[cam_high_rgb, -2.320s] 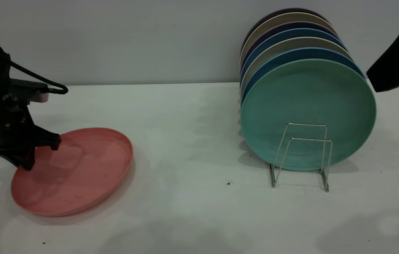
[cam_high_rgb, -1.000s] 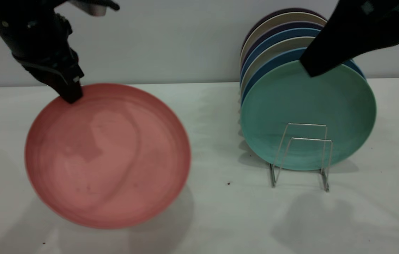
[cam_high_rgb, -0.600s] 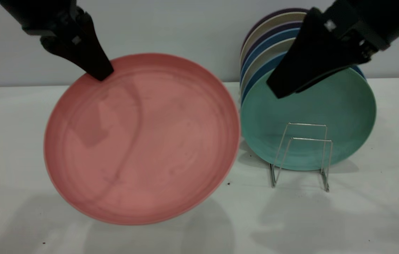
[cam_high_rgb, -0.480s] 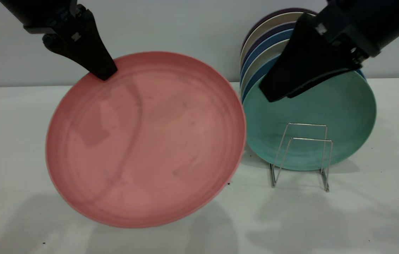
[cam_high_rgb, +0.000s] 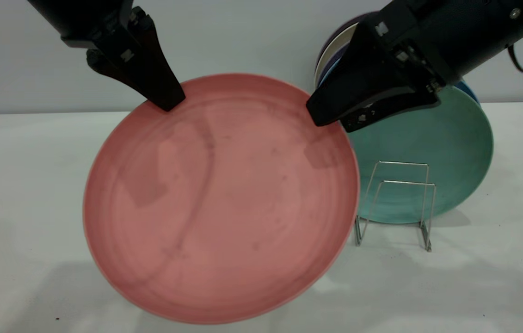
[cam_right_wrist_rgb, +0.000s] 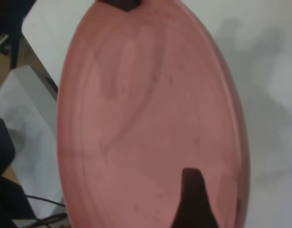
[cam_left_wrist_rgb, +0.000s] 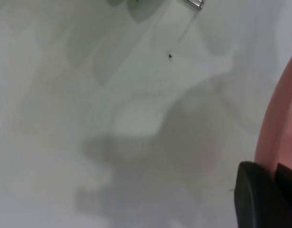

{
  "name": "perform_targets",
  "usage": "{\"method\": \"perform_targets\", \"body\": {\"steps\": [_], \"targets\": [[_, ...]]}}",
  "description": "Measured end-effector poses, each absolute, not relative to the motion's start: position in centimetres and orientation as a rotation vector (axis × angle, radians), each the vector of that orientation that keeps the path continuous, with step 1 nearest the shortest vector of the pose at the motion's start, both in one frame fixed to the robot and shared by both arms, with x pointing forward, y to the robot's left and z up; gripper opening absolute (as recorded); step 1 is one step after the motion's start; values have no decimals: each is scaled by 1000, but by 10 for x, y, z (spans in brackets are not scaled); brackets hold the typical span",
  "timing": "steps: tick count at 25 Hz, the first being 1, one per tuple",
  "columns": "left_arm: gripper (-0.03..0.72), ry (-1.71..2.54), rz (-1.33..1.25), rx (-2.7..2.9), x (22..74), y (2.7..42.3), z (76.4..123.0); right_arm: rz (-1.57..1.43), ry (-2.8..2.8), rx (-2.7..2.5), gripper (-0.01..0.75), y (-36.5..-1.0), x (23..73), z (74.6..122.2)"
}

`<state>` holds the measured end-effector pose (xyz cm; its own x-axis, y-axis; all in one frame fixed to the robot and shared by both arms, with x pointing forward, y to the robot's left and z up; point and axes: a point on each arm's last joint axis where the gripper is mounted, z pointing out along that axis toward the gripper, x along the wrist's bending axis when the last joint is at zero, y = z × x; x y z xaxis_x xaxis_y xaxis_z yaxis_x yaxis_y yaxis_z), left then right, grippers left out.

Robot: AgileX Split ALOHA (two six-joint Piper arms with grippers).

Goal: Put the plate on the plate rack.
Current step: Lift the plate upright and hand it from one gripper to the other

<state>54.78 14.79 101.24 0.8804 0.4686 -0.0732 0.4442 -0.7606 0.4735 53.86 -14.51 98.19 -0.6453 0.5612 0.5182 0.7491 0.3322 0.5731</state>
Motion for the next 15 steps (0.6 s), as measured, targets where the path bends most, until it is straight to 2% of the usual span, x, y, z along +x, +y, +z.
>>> {"method": "perform_targets", "body": {"steps": [6, 10, 13, 15], "targets": [[13, 659, 62, 2539, 548, 146, 1013, -1190, -2371, -1112, 576, -125, 534, 971], [13, 649, 52, 2520, 548, 144, 1014, -1176, -2398, -1079, 520, -109, 530, 963], [13, 639, 47, 2510, 547, 143, 1014, -1179, -2410, -1089, 403, -105, 531, 961], [14, 635, 48, 2512, 547, 143, 1014, -1178, -2414, -1104, 265, -105, 533, 959]]}}
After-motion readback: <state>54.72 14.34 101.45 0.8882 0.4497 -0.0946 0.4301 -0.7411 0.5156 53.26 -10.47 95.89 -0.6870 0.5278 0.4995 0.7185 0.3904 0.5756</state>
